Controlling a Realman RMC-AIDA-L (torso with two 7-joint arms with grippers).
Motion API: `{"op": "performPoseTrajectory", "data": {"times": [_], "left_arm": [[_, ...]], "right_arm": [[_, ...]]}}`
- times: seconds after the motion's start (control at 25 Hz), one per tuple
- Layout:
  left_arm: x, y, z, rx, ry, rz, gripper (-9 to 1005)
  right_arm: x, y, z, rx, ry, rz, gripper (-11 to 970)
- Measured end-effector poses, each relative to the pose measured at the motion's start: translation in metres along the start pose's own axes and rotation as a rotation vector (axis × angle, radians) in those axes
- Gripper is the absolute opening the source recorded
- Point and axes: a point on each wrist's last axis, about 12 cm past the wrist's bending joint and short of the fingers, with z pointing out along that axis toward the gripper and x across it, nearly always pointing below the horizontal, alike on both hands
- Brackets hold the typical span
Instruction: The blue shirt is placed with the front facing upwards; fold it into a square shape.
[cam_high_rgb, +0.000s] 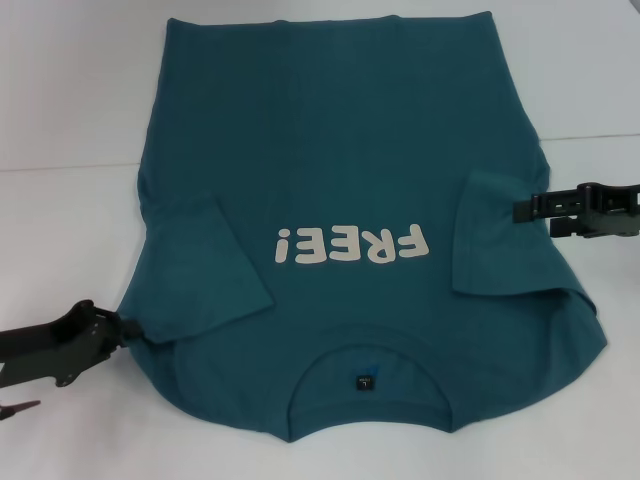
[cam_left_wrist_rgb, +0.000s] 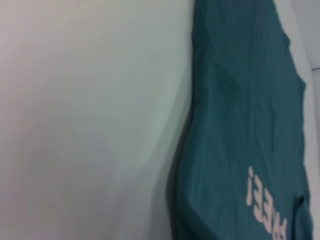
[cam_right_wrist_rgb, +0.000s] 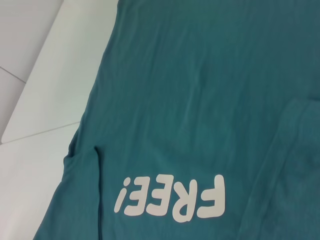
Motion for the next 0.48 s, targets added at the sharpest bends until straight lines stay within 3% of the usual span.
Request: {"op": "performPoseTrajectory", "data": {"times": [0.24, 0.48], "left_arm": [[0.0015, 0.0007, -0.0053, 0.115, -0.022, 0.019, 43], [0.0031, 0.0029, -0.0093, 0.141, -0.025, 0.013, 44]], "right_arm": [[0.0011, -0.0012, -0.0042, -0.019, -0.011, 0.007, 856], [0.0046, -0.0041, -0.0068, -0.023, -0.011, 0.005, 857]]}}
